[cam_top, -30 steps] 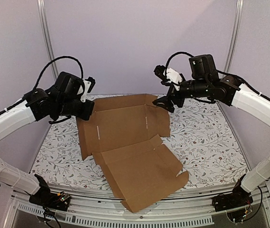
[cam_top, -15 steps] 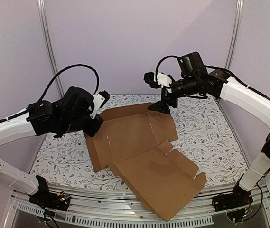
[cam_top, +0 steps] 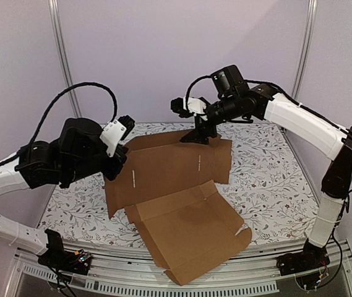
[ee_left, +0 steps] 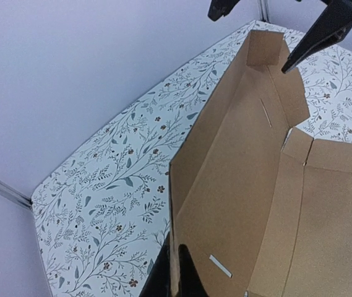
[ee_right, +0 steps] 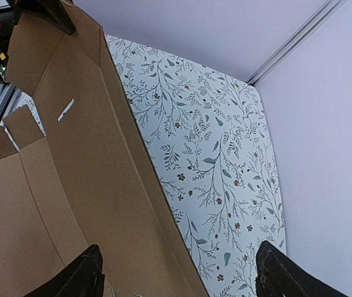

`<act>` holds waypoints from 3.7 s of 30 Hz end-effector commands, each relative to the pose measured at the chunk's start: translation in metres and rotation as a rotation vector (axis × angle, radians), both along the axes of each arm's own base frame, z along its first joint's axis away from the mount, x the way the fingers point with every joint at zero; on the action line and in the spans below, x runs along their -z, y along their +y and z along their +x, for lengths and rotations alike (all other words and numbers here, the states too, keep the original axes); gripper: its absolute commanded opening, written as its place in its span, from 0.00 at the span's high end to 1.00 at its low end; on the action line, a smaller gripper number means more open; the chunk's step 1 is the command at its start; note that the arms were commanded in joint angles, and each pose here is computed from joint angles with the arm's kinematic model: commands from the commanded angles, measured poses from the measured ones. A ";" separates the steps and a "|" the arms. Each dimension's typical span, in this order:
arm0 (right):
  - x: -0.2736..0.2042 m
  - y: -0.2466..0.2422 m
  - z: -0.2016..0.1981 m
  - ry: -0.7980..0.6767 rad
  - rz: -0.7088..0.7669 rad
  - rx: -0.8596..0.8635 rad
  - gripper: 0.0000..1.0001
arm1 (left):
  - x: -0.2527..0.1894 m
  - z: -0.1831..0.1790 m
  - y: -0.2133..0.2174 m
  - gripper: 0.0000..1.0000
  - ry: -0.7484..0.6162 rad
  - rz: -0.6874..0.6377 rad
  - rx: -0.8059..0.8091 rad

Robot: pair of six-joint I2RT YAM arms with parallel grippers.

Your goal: Fold the paper box

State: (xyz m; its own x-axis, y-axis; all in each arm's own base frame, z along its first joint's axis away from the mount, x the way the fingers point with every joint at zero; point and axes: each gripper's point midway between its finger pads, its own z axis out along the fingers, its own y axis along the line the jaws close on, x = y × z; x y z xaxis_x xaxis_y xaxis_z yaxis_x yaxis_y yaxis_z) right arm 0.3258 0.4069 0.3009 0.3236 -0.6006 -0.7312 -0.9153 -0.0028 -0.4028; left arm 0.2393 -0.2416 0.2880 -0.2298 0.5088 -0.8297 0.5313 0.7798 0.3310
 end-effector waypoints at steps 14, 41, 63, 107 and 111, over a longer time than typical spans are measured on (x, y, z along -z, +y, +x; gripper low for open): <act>0.030 0.026 -0.013 -0.009 -0.102 -0.108 0.48 | -0.010 -0.005 -0.009 1.00 -0.054 -0.029 0.044; 0.009 0.011 0.017 -0.093 -0.129 0.163 1.00 | -0.011 0.000 0.004 0.22 -0.071 -0.074 -0.038; 0.038 -0.015 0.016 -0.168 -0.142 0.456 1.00 | -0.025 0.039 0.000 0.79 0.224 -0.677 -0.057; 0.056 0.003 0.007 -0.217 -0.126 0.570 1.00 | 0.054 0.080 0.000 1.00 0.493 -0.644 -0.207; 0.062 -0.001 0.009 -0.223 -0.141 0.592 1.00 | 0.071 0.068 0.012 1.00 0.526 -0.604 -0.247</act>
State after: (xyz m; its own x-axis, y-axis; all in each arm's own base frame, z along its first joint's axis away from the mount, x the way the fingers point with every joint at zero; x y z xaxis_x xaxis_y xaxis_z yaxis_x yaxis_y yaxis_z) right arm 0.3306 0.4085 0.2528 0.0782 -0.7967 -0.5993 -0.6943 0.3879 -0.6062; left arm 0.3179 -0.2512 0.2391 -0.6755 -0.1344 -0.7250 0.3473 0.8094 -0.4736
